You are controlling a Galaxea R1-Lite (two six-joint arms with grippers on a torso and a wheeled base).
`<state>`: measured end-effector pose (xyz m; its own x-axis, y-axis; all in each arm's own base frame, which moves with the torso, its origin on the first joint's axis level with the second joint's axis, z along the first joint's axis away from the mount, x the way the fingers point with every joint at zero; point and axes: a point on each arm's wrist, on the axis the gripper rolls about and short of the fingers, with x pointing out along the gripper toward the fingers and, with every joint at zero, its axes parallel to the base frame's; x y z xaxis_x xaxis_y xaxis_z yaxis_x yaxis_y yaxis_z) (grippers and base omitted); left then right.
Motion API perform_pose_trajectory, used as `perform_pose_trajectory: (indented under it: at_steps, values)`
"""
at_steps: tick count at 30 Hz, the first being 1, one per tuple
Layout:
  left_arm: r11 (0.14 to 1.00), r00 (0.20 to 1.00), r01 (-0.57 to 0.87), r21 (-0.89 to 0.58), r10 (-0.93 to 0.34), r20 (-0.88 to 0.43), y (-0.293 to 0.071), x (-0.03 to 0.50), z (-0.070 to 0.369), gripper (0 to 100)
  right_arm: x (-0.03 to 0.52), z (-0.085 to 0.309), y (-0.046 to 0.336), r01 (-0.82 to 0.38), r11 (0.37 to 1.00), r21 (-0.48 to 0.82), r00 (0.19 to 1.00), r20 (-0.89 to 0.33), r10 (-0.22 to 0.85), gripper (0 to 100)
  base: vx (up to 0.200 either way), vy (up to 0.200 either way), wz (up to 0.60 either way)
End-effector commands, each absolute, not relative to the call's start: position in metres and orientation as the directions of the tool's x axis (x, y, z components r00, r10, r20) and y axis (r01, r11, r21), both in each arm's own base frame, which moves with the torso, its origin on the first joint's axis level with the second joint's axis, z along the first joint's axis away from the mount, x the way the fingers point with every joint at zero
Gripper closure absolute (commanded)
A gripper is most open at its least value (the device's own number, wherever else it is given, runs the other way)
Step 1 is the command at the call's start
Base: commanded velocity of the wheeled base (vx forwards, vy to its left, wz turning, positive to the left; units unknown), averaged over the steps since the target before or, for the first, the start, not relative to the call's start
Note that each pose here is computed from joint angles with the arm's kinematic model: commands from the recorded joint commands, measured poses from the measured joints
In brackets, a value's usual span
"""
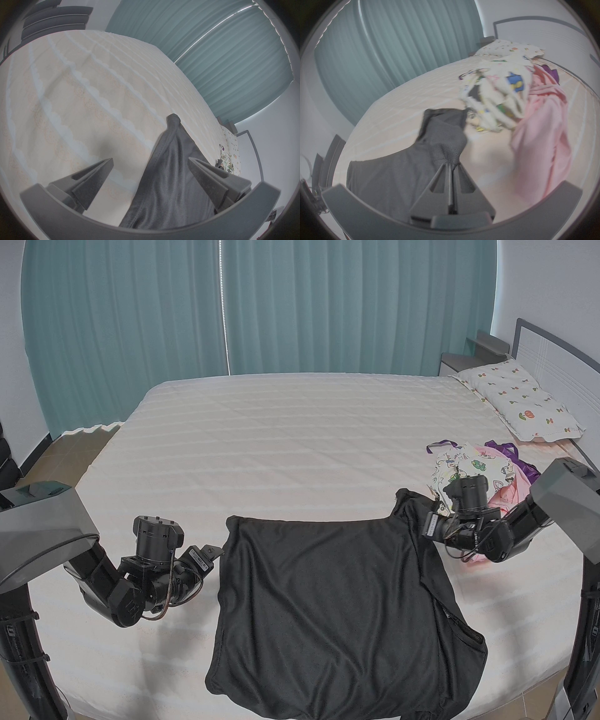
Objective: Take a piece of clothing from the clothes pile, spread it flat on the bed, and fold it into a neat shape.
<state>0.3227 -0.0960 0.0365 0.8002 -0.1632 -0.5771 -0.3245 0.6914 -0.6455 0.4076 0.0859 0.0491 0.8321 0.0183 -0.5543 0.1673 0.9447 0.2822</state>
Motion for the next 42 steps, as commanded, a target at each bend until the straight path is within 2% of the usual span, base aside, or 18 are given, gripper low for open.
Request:
perform_pose_trajectory:
  at_steps: [1,3,5,7,15,20,21,31,42]
  values:
    - [0.692,0.792,-0.335,-0.639,-0.16,-0.589,-0.096,0.323,0.031,0,0.403,0.057,0.043,0.225,0.924,0.311,0.828,-0.56,-0.013,100,0.0,0.0,0.0]
    - [0.694,0.787,-0.339,-0.635,-0.16,-0.595,-0.096,0.324,0.029,0,0.403,0.051,0.018,0.222,0.907,0.358,0.822,-0.569,0.024,100,0.0,0.0,0.0]
    - [0.694,0.787,-0.34,-0.635,-0.16,-0.596,-0.096,0.324,0.028,0,0.404,0.051,0.01,0.208,0.901,0.382,0.827,-0.56,0.047,100,0.0,0.0,0.0]
    - [0.696,0.78,-0.347,-0.629,-0.158,-0.605,-0.096,0.323,0.025,0,0.407,0.052,-0.017,0.177,0.88,0.44,0.847,-0.524,0.092,100,0.0,0.0,0.0]
    - [0.697,0.775,-0.353,-0.624,-0.155,-0.612,-0.096,0.324,0.021,0,0.422,0.039,-0.039,0.196,0.86,0.471,0.878,-0.474,0.06,100,0.0,0.0,0.0]
    - [0.697,0.774,-0.354,-0.623,-0.155,-0.613,-0.096,0.324,0.021,0,0.424,0.031,-0.036,0.215,0.834,0.508,0.873,-0.482,0.068,100,0.0,0.0,0.0]
    - [0.698,0.774,-0.353,-0.623,-0.156,-0.613,-0.097,0.324,0.021,0,0.424,0.031,-0.036,0.215,0.83,0.515,0.873,-0.482,0.073,0,0.0,0.0,0.0]
    - [0.7,0.765,-0.351,-0.622,-0.168,-0.621,-0.096,0.321,0.02,0,0.408,0.058,-0.034,0.193,0.794,0.576,0.884,-0.454,0.115,0,0.0,0.0,0.0]
    - [0.705,0.754,-0.321,-0.633,-0.214,-0.621,-0.101,0.301,0.031,0,0.343,0.091,-0.031,0.139,0.834,0.534,0.871,-0.466,0.153,0,0.0,0.0,0.0]
